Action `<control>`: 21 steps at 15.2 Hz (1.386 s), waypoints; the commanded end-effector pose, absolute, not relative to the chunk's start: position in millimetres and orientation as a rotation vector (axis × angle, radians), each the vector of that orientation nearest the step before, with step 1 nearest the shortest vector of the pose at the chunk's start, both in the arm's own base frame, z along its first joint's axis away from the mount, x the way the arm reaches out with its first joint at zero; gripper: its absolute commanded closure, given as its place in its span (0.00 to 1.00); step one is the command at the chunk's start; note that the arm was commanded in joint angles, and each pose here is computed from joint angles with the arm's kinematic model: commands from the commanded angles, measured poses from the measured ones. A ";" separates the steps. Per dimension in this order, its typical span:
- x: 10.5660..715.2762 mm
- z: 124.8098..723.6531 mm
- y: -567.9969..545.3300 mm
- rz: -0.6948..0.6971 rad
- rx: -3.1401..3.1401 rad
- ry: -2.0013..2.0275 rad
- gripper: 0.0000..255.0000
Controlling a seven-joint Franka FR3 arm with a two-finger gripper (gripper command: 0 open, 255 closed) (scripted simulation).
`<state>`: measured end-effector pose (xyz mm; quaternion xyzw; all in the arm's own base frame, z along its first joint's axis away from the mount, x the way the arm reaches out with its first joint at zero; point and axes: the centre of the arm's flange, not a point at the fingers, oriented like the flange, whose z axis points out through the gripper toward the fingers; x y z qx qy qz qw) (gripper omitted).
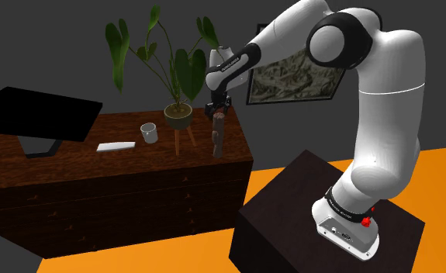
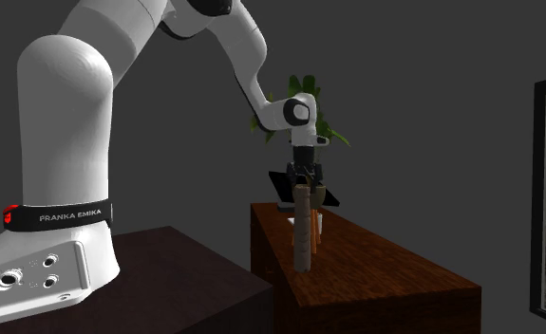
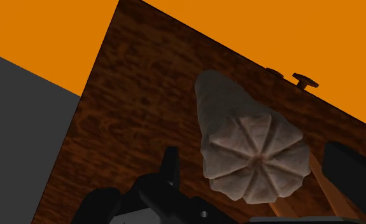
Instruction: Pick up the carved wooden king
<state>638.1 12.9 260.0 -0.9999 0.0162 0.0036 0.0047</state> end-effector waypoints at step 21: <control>637.7 309.4 12.4 0.010 -3.132 0.051 1.00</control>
